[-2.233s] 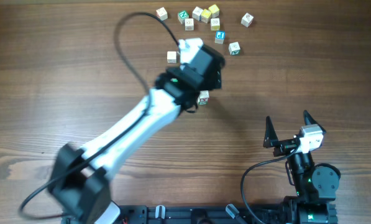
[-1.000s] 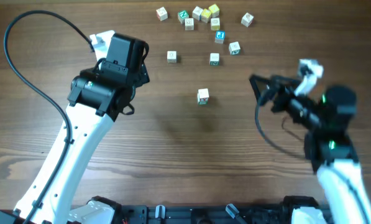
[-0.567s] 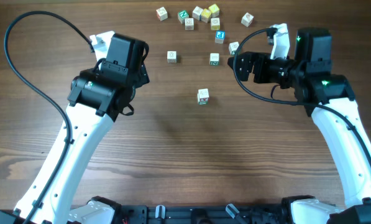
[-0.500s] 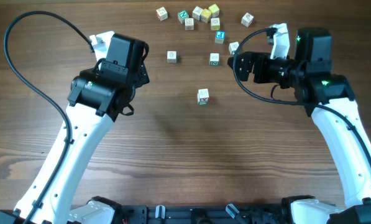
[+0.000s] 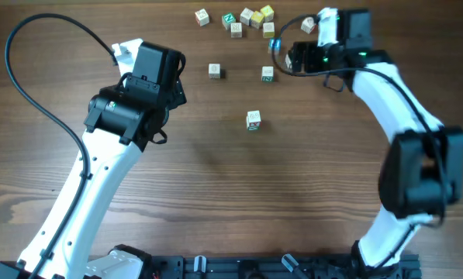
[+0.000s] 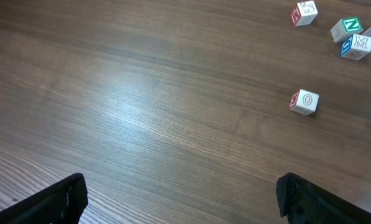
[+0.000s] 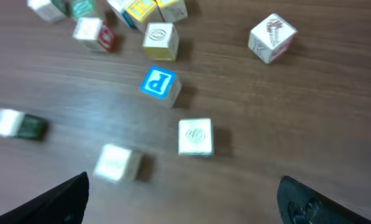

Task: Form a tower
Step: 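Reach the right gripper to a white block with a 6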

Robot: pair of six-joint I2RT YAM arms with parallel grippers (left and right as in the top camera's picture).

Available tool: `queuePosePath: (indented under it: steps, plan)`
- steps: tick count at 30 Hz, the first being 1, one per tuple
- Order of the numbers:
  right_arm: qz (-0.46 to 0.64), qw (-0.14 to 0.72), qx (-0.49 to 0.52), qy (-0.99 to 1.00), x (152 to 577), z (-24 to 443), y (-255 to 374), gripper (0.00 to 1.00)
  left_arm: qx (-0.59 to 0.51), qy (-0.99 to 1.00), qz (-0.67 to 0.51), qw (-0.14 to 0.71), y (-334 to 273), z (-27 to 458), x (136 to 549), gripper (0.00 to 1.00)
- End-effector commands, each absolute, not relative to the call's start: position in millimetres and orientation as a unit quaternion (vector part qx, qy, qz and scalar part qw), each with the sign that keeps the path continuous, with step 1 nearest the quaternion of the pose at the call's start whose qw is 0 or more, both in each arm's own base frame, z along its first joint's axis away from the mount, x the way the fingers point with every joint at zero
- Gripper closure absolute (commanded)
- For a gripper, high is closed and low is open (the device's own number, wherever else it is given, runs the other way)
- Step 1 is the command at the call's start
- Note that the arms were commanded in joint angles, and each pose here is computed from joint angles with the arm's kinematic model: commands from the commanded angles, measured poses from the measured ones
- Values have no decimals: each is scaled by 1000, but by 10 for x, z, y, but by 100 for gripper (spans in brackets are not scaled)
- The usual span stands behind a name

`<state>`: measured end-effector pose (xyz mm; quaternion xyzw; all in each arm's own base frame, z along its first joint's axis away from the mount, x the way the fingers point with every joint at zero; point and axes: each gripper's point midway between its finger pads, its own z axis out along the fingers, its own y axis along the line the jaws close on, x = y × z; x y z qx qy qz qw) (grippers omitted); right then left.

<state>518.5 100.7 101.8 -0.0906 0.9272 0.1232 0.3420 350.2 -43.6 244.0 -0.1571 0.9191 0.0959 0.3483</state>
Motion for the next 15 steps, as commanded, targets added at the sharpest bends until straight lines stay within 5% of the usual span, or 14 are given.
queuePosePath:
  steps: [1, 10, 15]
  plan:
    - [89, 349, -135, 923, 5370, 691, 1171, 4, -155, 918, 98, 351, -417, 2464, 3504, 0]
    - [46, 366, -110, 923, 5580, 250, 1171, 23, -155, 918, 98, 351, -416, 2463, 3504, 0]
    - [48, 379, -108, 918, 5648, 230, 1178, 45, -155, 918, 98, 351, -417, 2464, 3504, 0]
